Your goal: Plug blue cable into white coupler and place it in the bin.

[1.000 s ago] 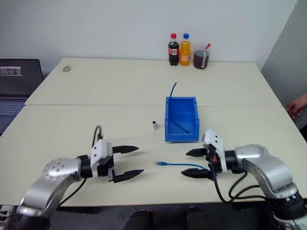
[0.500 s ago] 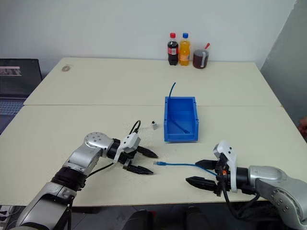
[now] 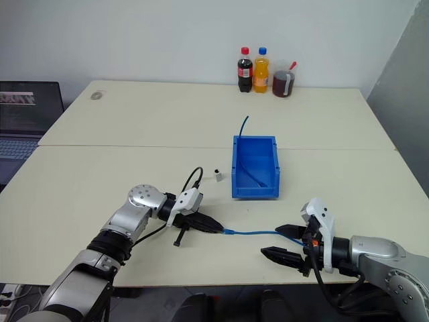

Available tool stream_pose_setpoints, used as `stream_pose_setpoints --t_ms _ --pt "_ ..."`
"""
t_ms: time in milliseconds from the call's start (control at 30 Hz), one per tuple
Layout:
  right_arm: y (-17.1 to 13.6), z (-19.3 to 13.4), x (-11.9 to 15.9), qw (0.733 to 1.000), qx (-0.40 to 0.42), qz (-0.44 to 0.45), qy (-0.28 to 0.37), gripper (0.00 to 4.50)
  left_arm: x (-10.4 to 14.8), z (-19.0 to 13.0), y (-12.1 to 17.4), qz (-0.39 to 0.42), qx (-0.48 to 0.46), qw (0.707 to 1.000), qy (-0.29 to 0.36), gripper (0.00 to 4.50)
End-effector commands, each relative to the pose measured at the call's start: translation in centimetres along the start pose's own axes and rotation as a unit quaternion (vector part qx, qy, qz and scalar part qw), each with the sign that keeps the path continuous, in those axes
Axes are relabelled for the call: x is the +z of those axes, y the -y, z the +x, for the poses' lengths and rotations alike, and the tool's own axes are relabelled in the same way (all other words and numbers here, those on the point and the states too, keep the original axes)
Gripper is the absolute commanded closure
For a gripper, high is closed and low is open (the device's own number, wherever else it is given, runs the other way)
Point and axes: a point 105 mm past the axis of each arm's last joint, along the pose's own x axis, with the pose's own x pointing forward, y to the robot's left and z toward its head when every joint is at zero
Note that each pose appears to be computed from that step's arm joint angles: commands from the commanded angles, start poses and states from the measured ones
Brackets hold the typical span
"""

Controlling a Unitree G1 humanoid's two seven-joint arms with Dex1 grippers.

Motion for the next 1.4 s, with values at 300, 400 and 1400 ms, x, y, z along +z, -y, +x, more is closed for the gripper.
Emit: stream_pose_setpoints --t_ms 300,400,1400 --pt "-0.13 0.04 0.76 1.0 0.011 -0.018 0.009 0.39 -0.21 0.01 0.47 -0.012 -0.002 1.0 0.0 3.97" --pt "-0.08 0.21 0.88 1.0 0.014 -0.02 0.01 0.39 -0.16 -0.09 0.33 -0.008 0.004 1.0 0.0 3.31" --pt "-0.02 0.33 0.86 1.0 0.016 -0.02 0.006 0.39 -0.79 0.04 0.93 -0.026 -0.015 0.999 -0.014 4.22"
